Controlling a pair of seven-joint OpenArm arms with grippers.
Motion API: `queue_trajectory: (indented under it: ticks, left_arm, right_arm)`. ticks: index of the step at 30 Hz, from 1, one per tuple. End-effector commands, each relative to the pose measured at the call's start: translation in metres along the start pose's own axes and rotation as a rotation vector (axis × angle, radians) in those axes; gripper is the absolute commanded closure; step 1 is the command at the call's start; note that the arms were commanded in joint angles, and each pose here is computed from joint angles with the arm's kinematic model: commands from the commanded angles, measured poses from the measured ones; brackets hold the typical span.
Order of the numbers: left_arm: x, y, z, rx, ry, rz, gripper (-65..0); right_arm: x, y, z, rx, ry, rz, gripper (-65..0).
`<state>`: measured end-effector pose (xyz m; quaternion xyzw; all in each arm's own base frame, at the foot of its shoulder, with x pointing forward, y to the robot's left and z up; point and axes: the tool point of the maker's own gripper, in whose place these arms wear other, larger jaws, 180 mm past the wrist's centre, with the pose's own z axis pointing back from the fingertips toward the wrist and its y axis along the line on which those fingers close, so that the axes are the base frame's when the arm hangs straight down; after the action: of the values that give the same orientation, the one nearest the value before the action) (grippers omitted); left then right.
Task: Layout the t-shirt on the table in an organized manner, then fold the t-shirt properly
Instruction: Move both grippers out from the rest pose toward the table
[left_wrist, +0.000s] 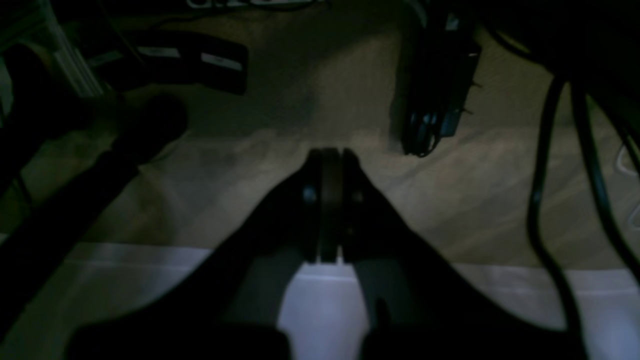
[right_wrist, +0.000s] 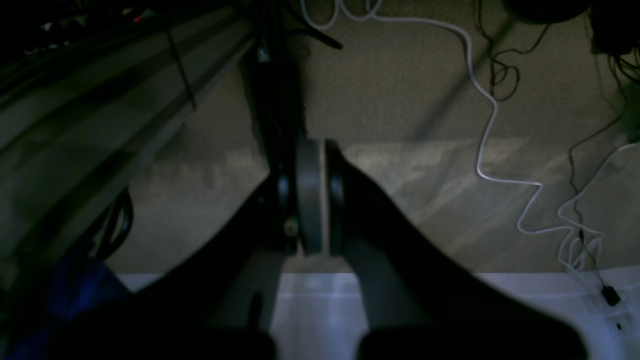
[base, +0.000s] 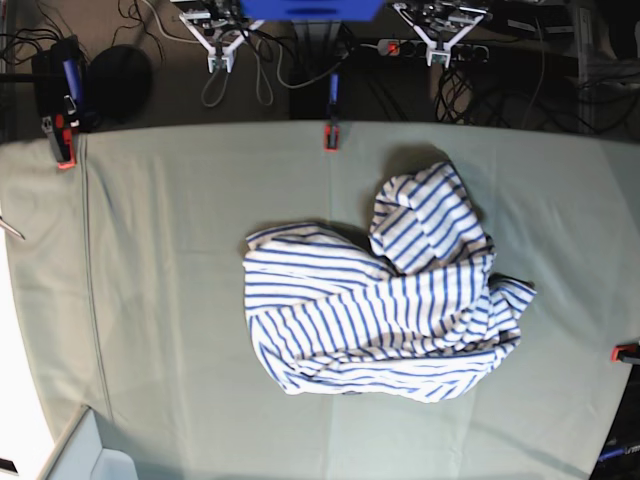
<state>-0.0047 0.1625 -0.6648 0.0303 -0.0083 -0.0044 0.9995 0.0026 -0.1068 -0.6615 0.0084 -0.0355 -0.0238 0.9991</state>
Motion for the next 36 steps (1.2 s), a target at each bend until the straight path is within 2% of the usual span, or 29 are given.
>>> queue_trajectory:
  ticks: [1, 8, 11, 15, 23, 25, 30, 33, 36]
  left_arm:
    - [-0.009, -0.002, 0.000, 0.000, 0.014, 0.021, 0.0]
    - [-0.010, -0.005, 0.000, -0.006, 0.015, 0.048, 0.0]
    - [0.008, -0.006, 0.001, -0.012, -0.035, 0.048, 0.0]
    - [0.013, -0.008, 0.002, -0.017, -0.060, 0.037, 0.0]
    - [0.003, -0.002, 0.002, -0.008, -0.058, 0.045, 0.0]
    - [-0.001, -0.002, 0.004, -0.010, -0.076, 0.044, 0.0]
    - [-0.004, 0.006, 0.022, -0.008, -0.188, 0.027, 0.0]
    - [0.005, 0.026, 0.042, 0.016, -0.276, -0.004, 0.0]
    - [0.018, 0.030, 0.064, 0.014, -0.362, -0.016, 0.0]
  right_arm:
    - [-0.003, -0.002, 0.000, 0.005, 0.005, 0.006, 0.0]
    - [-0.014, -0.011, 0.001, -0.009, 0.015, 0.004, 0.0]
    - [-0.015, -0.011, 0.002, -0.009, 0.018, 0.007, 0.0]
    - [-0.017, -0.012, 0.002, -0.010, 0.021, 0.008, 0.0]
    - [-0.026, -0.013, 0.003, -0.012, 0.033, 0.009, 0.0]
    - [-0.039, -0.015, 0.005, -0.015, 0.048, 0.009, 0.0]
    - [-0.042, -0.029, 0.022, -0.036, -0.048, 0.011, 0.0]
    - [-0.035, -0.039, 0.048, -0.051, -0.151, 0.032, 0.0]
    - [-0.023, -0.044, 0.078, -0.059, -0.251, 0.043, 0.0]
